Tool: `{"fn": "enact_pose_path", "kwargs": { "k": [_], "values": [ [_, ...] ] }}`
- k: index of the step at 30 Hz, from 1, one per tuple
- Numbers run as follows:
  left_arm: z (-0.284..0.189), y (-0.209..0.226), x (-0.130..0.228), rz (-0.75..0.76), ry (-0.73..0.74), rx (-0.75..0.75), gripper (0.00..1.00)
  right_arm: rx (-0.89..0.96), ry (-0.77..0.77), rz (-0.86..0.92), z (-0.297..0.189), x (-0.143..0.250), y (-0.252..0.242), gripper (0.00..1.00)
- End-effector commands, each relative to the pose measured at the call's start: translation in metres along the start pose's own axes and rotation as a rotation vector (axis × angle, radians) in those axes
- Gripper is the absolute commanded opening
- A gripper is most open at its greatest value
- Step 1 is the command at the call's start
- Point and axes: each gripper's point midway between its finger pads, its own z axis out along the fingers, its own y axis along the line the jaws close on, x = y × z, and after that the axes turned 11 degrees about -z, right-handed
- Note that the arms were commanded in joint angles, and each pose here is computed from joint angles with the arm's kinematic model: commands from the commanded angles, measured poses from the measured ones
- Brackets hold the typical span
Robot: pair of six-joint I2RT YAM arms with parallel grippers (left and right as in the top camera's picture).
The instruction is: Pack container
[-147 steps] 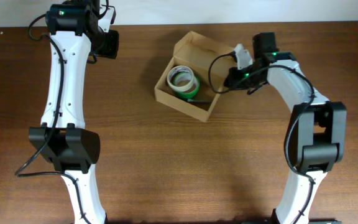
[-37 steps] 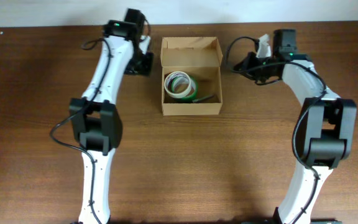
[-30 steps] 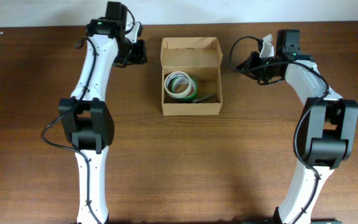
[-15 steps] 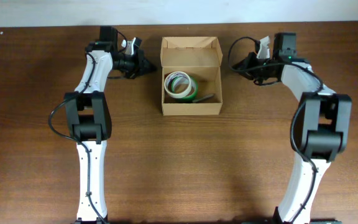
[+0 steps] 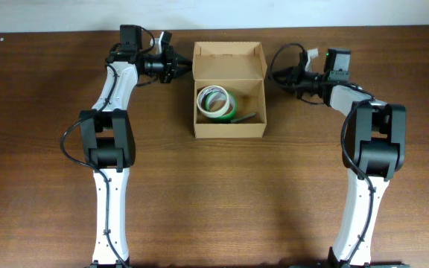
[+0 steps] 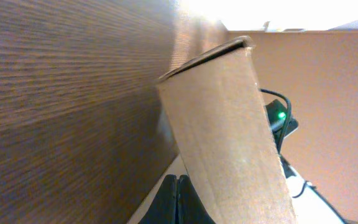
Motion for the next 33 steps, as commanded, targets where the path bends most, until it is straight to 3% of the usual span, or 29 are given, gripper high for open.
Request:
{"fn": "enact_pose_path", "kwargs": {
  "k": [1,20,25,33],
  "values": [
    [0.004,-0.004,0.004,-0.035,0.043,0.05,0.02,-0.09,0.033,0.009,-0.001,-0.002,0.021,0.04],
    [0.033,-0.01,0.011,-0.063,0.045,0.019,0.05,-0.103,0.054,0.041,0.013,0.003,0.033,0.04],
    [0.035,-0.017,0.012,-0.048,0.047,0.024,0.02,-0.145,0.079,-0.009,0.02,-0.001,0.055,0.04],
    [0.022,-0.069,0.002,0.08,0.007,0.064,0.02,-0.205,0.077,-0.128,0.021,-0.03,0.11,0.04]
  ]
}}
